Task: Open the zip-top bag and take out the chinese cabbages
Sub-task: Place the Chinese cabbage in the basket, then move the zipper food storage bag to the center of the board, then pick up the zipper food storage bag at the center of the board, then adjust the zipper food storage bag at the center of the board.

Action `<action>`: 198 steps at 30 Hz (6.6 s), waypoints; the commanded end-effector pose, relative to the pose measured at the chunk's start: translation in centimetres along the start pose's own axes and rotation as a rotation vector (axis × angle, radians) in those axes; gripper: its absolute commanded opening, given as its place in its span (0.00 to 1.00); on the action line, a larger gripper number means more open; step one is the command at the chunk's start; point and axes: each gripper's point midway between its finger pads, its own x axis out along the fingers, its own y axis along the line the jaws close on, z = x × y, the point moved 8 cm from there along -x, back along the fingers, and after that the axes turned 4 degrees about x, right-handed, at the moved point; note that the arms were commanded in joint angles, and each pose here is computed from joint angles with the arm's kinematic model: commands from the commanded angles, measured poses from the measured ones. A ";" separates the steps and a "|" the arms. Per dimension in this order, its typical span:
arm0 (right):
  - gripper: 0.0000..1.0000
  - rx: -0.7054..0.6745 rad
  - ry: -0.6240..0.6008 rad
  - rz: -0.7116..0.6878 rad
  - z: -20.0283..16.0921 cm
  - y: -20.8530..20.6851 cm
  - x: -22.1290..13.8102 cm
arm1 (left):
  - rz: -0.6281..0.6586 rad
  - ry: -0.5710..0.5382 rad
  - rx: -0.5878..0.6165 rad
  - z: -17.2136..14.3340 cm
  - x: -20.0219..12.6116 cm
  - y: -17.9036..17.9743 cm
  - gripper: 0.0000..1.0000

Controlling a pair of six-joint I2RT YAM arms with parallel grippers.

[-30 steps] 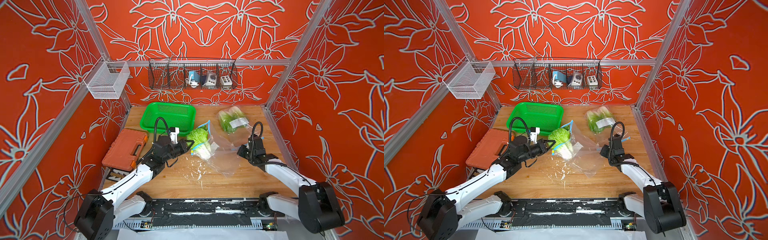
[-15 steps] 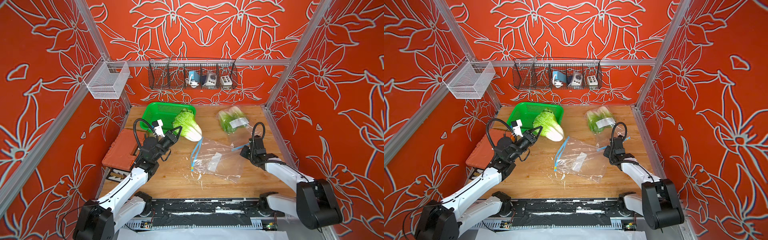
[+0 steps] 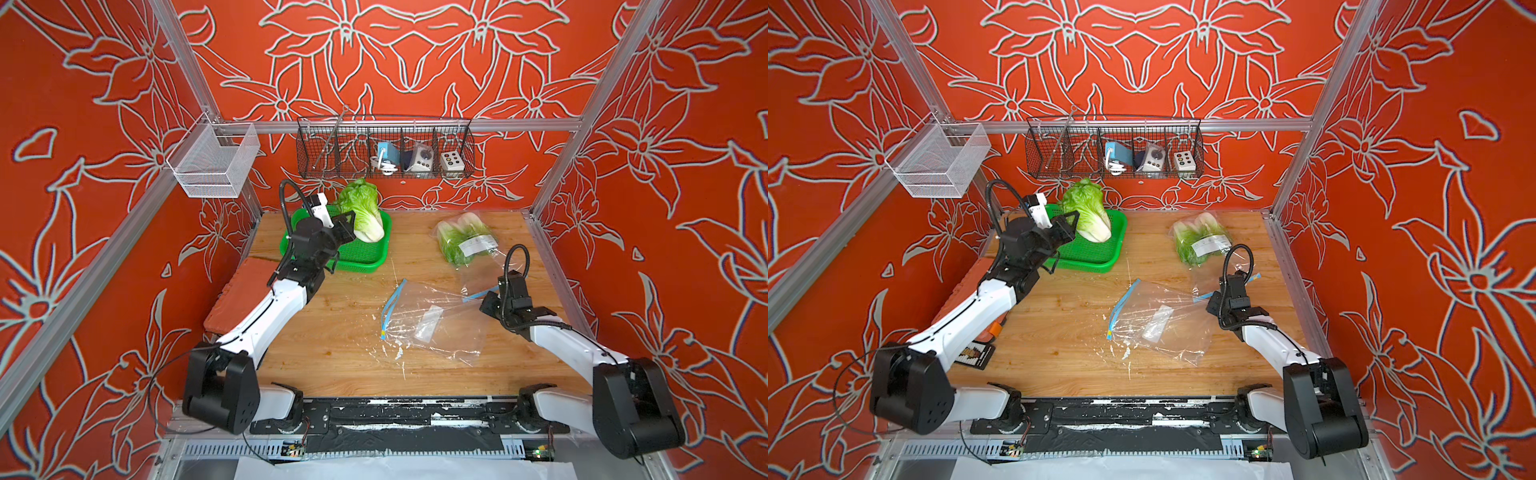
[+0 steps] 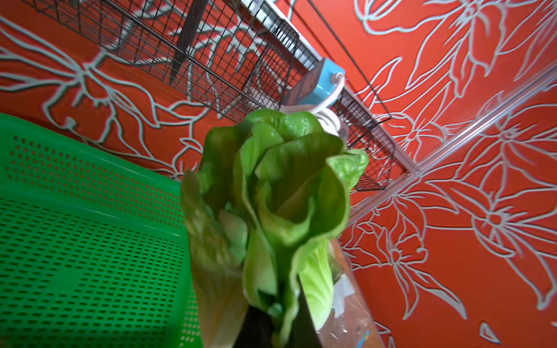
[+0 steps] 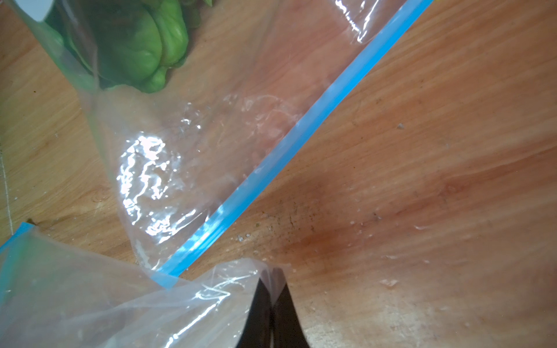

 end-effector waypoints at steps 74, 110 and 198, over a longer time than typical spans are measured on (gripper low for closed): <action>0.00 0.173 -0.044 0.261 -1.1 10.6 -0.8 | 0.231 0.401 0.216 -5.7 -4.4 1.0 0.99; 0.78 0.083 -0.190 0.366 -1.7 16.4 -3.8 | 0.047 0.286 0.263 -7.1 -6.6 -1.6 0.99; 0.00 0.163 -0.214 0.913 9.6 17.0 -18.2 | -0.698 -0.100 0.715 -17.8 -4.5 -14.8 0.99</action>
